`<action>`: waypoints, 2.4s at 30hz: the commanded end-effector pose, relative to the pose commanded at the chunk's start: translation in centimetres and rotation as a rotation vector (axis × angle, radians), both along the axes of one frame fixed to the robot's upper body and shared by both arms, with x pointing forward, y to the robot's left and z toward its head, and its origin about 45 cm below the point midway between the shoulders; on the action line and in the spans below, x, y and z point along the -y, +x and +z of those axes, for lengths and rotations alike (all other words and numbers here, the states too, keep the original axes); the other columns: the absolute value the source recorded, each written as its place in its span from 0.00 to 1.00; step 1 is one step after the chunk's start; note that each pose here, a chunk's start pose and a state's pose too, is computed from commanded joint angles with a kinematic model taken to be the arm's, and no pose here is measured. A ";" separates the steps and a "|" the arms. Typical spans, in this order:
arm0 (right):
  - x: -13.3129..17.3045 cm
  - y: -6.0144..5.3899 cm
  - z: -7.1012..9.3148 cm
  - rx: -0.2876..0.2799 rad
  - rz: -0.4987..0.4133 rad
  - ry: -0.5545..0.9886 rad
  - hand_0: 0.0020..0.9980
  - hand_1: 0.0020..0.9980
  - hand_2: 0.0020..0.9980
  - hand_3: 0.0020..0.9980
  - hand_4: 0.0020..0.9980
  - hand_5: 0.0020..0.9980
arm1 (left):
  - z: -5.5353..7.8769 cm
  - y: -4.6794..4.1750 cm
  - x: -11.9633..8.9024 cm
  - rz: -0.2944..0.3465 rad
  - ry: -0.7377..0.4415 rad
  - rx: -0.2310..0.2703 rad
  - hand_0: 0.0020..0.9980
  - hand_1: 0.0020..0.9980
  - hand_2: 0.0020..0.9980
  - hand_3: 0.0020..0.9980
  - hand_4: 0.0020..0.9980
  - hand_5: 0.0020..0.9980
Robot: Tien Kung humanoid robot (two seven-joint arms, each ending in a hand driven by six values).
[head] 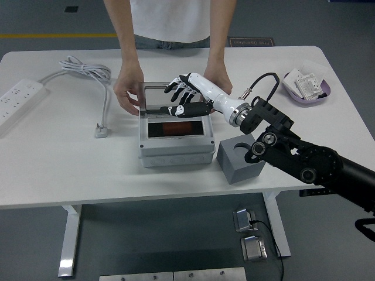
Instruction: Fetch the battery,place it into the box,close the lid of the box
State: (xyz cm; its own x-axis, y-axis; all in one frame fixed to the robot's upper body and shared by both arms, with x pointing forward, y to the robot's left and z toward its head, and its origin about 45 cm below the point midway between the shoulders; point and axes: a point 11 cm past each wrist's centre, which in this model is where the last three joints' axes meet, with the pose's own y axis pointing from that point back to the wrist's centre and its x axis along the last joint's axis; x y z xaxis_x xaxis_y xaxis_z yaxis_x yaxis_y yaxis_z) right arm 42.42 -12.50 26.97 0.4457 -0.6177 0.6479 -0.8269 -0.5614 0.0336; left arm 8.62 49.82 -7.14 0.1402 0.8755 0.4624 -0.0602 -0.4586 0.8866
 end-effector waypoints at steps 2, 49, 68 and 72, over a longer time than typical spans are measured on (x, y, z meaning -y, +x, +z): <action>-0.1 0.7 1.3 0.022 -0.001 0.012 0.39 0.40 0.49 0.60 0.92 0.40 | 0.0 0.11 0.0 -0.001 0.000 0.001 0.63 0.70 0.62 0.59 0.60 0.13; -0.2 3.4 -3.6 -0.110 -0.035 -0.054 0.94 0.80 0.83 0.88 0.97 0.66 | 0.2 1.35 0.3 -0.034 -0.002 0.000 0.63 0.70 0.61 0.59 0.60 0.13; 0.5 -0.2 -3.3 -0.086 0.033 -0.112 0.91 0.77 0.83 0.87 0.96 0.66 | 0.1 0.79 0.2 -0.019 0.000 0.001 0.63 0.70 0.61 0.59 0.60 0.13; 0.6 -1.2 -3.6 -0.097 0.049 -0.125 0.91 0.77 0.83 0.87 0.96 0.66 | 0.1 0.68 0.0 -0.015 0.002 0.002 0.63 0.70 0.61 0.59 0.60 0.13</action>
State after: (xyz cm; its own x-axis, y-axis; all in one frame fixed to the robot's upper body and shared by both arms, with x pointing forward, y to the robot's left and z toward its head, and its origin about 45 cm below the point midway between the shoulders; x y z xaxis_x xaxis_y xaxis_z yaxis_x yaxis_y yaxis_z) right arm 41.26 -13.06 23.40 0.5378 -0.5108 0.6707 -0.7879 -0.5875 0.1844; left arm 9.30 49.79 -7.00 0.1525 0.8726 0.4640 -0.0684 -0.4591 0.8858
